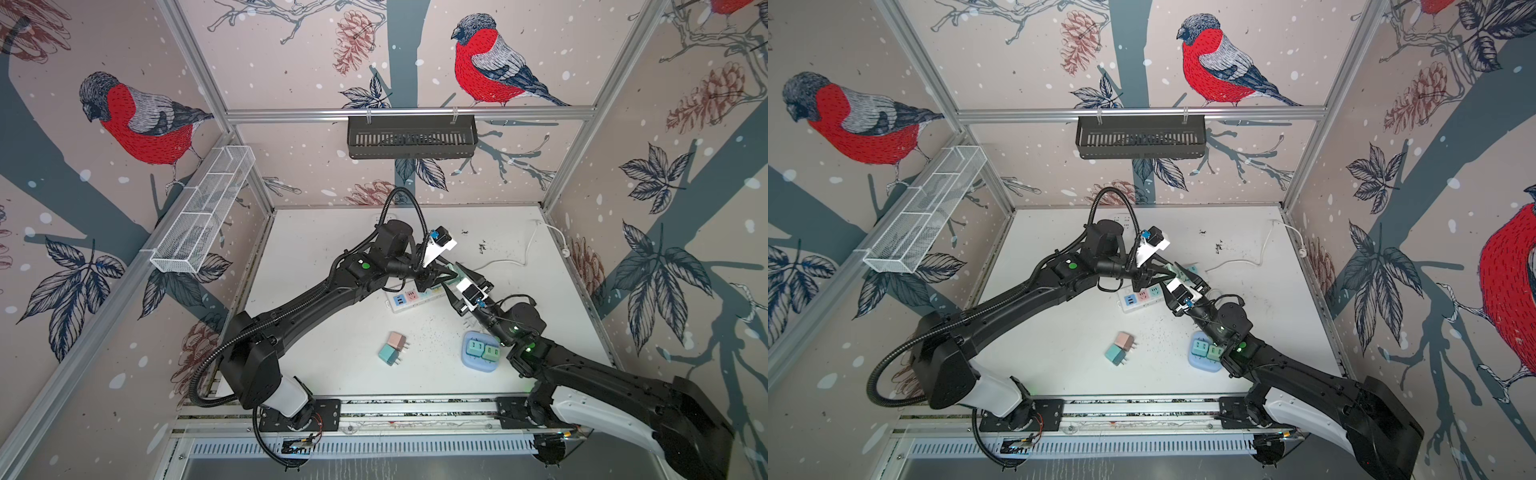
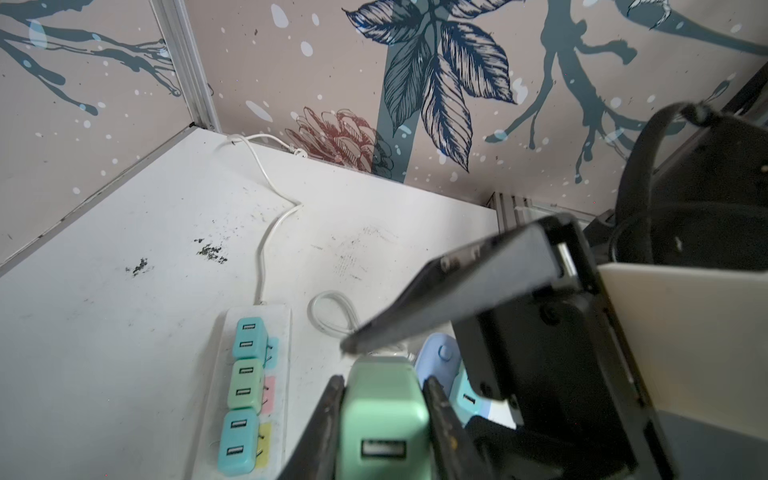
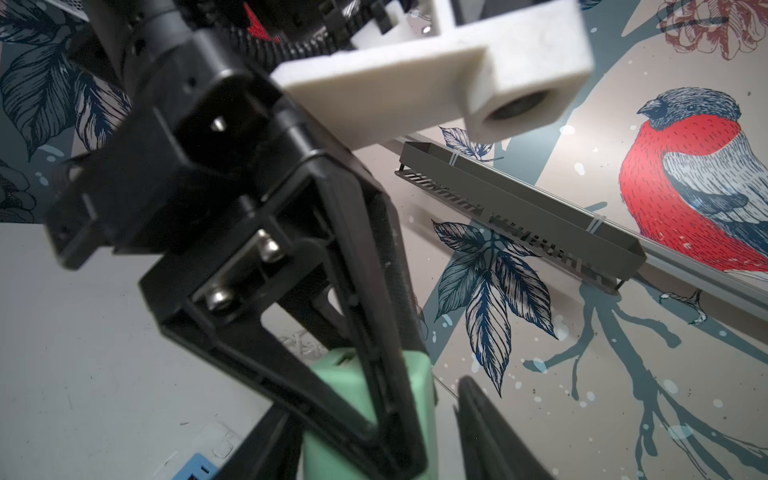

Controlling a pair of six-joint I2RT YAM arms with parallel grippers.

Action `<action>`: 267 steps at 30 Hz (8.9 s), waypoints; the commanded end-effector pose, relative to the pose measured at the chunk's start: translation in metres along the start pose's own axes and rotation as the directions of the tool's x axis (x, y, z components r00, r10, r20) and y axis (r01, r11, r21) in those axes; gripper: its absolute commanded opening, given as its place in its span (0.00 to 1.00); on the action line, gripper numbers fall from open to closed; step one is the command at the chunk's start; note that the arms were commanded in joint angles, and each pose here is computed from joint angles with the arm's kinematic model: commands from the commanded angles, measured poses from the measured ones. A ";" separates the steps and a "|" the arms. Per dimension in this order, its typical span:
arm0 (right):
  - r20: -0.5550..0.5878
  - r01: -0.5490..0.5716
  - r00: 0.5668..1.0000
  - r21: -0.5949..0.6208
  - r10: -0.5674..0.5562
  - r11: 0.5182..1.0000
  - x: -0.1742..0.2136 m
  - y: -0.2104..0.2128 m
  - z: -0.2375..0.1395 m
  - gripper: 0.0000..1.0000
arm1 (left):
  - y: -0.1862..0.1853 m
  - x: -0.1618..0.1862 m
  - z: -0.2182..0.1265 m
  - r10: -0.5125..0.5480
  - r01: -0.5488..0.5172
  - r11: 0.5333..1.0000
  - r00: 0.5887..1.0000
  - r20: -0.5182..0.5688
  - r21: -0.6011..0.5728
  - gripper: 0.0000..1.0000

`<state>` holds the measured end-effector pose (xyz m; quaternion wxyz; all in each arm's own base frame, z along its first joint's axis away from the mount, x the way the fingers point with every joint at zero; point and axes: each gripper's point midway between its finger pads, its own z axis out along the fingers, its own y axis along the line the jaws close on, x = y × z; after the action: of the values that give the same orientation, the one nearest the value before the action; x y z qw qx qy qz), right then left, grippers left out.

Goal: Insert the plug
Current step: 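Close the left gripper on the light green adapter held by the right gripper, then open and withdraw the right gripper while the left gripper carries the adapter, then move the light green adapter over the socket beyond the last teal adapter, then press the light green adapter down into the socket with the left gripper, then open and raise the left gripper away from the power strip, then reach the right gripper to the loose pink adapter and close on it, then lift the pink adapter with the right gripper while the left gripper approaches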

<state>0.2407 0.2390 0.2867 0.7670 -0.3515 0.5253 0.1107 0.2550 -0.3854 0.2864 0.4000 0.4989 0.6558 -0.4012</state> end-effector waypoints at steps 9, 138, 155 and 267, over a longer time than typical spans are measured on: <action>-0.079 -0.139 0.984 0.213 0.159 0.967 0.035 -0.031 -0.020 1.00 | 0.048 -0.003 -0.037 0.021 -0.005 0.958 0.999 0.050 -0.286 0.00; -0.035 -0.451 0.858 0.428 0.513 0.783 0.132 -0.099 -0.076 1.00 | 0.134 0.196 0.066 -0.102 0.006 0.984 0.836 -0.539 -0.177 0.00; -0.046 -0.452 0.855 0.426 0.517 0.784 0.134 -0.099 -0.073 1.00 | 0.137 0.168 0.052 -0.078 -0.046 0.966 0.885 -0.459 -0.253 0.99; -0.826 -0.506 0.495 -0.022 0.269 0.863 0.183 0.233 -0.022 0.35 | 0.102 -0.019 -0.228 0.101 0.440 0.449 0.840 0.533 -0.778 0.98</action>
<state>0.1814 0.3604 0.0209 0.3555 -0.3304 0.8560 0.1782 0.3308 -0.1622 0.3691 0.7080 0.0239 0.6891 -0.1529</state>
